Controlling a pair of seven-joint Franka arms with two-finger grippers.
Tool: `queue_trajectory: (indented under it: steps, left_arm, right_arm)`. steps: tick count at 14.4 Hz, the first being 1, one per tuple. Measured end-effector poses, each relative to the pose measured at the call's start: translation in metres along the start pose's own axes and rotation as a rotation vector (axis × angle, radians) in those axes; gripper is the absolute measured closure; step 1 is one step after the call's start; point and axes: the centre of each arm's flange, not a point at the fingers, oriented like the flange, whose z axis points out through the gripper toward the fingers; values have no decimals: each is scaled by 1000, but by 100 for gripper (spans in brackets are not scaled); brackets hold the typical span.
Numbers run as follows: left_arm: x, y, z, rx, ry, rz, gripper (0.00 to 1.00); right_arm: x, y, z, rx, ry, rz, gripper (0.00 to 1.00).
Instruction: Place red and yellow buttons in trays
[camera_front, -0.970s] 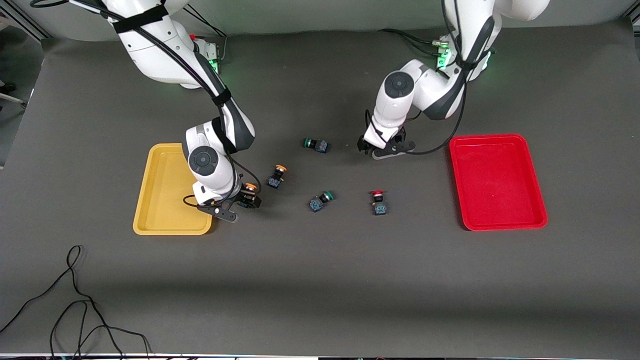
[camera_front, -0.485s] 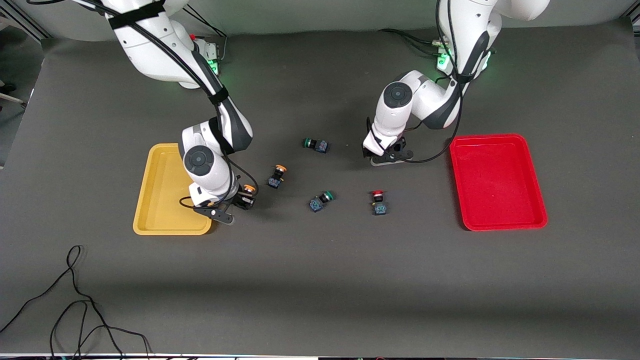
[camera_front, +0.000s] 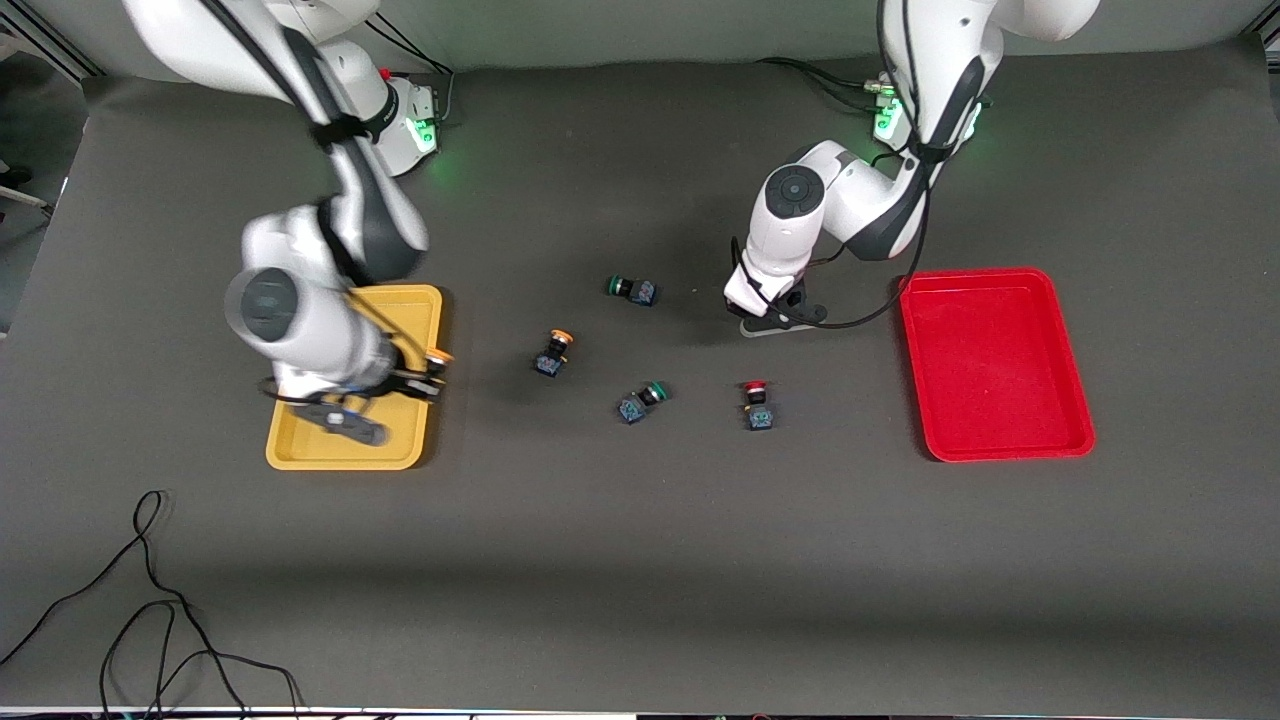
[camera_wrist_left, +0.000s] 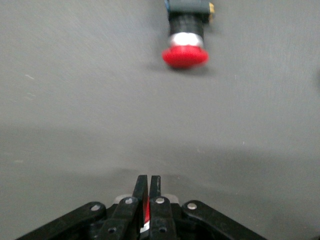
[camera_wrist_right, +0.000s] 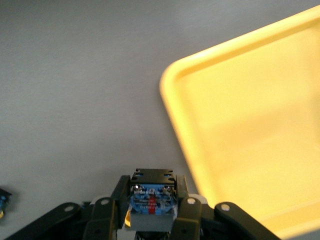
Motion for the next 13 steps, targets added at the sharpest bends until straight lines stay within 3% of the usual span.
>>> queue_trajectory:
  steps: [4, 7, 11, 13]
  left_arm:
    - [29, -7, -57, 4, -23, -65, 88]
    - [14, -9, -27, 28, -84, -151, 61]
    - [-16, -2, 31, 14, -79, -240, 17]
    - [-26, 1, 48, 19, -85, -249, 0]
  right_arm:
    - [17, 75, -7, -14, -50, -68, 59]
    - [8, 120, 50, -32, -76, -106, 59]
    - [-17, 141, 113, -48, -61, -132, 59]
    - [-18, 144, 125, -56, -51, -132, 59]
